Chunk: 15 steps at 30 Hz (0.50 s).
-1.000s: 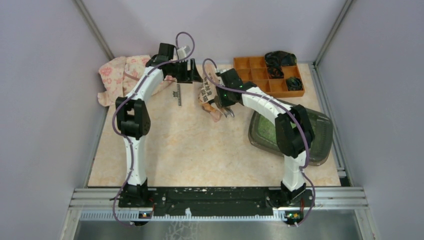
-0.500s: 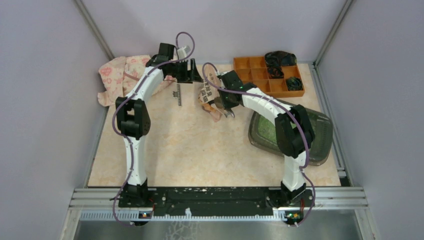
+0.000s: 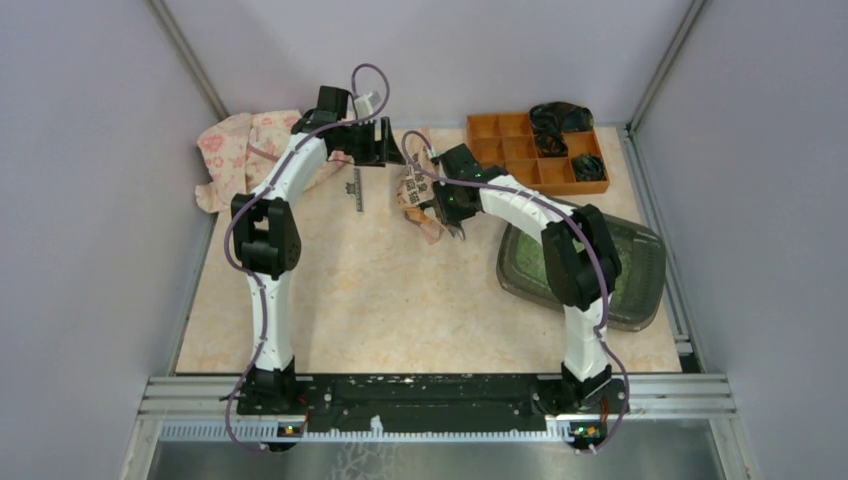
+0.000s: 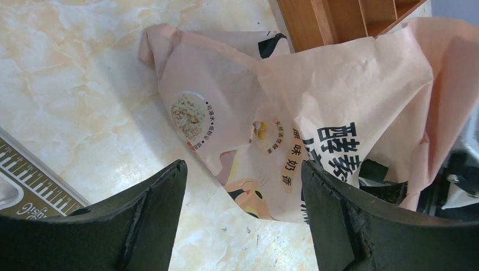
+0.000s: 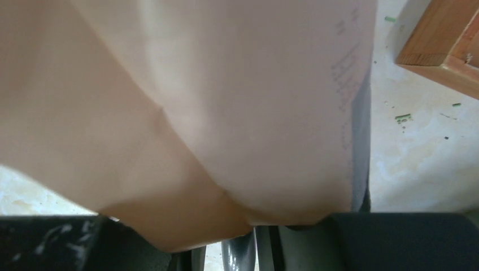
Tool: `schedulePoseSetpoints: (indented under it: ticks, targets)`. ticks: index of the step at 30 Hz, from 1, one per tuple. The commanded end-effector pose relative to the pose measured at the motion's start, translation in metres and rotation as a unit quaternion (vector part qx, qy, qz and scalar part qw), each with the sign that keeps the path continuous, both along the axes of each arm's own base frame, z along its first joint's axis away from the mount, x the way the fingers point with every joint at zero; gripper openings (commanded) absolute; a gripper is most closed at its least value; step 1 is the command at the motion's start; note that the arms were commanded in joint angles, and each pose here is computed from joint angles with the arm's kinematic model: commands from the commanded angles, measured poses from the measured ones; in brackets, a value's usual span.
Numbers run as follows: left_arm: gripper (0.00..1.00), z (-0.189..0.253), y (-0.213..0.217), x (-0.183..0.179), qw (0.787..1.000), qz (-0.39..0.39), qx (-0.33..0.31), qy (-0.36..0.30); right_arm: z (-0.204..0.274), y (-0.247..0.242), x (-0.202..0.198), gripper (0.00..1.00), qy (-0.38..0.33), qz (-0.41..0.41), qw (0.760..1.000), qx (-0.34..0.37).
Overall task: Fill the litter box with clean litter
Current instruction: 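Scoop the cat litter from the cat litter bag.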
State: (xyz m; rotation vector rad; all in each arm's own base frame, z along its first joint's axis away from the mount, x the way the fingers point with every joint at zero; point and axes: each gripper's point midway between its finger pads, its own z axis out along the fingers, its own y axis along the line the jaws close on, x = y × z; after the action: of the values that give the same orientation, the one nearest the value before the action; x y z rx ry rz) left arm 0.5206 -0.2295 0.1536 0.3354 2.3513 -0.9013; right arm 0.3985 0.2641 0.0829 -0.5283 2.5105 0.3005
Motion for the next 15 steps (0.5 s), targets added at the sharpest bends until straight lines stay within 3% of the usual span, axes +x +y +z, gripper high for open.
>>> schedulePoseSetpoints:
  ticks: [1, 3, 5, 7, 15]
  targets:
    - [0.80, 0.015, -0.003, 0.002, 1.000, -0.009, -0.007, -0.022, 0.007, 0.006, 0.006, 0.33, -0.001, 0.005, 1.000, 0.010]
    - [0.80, 0.015, -0.004, 0.002, 1.000, -0.009, -0.007, -0.022, 0.006, 0.006, 0.007, 0.30, -0.002, 0.002, 1.000, 0.013]
    - [0.80, 0.014, -0.003, 0.003, 1.000, -0.010, -0.005, -0.022, 0.009, 0.009, 0.010, 0.10, -0.007, 0.001, 1.000, 0.018]
    - [0.80, 0.014, -0.003, 0.003, 1.000, -0.010, -0.004, -0.023, 0.013, 0.011, 0.014, 0.00, -0.012, -0.001, 1.000, 0.024]
    - [0.80, 0.012, 0.000, 0.006, 1.000, -0.010, 0.004, -0.025, 0.026, 0.023, 0.021, 0.00, 0.026, 0.011, 0.999, 0.015]
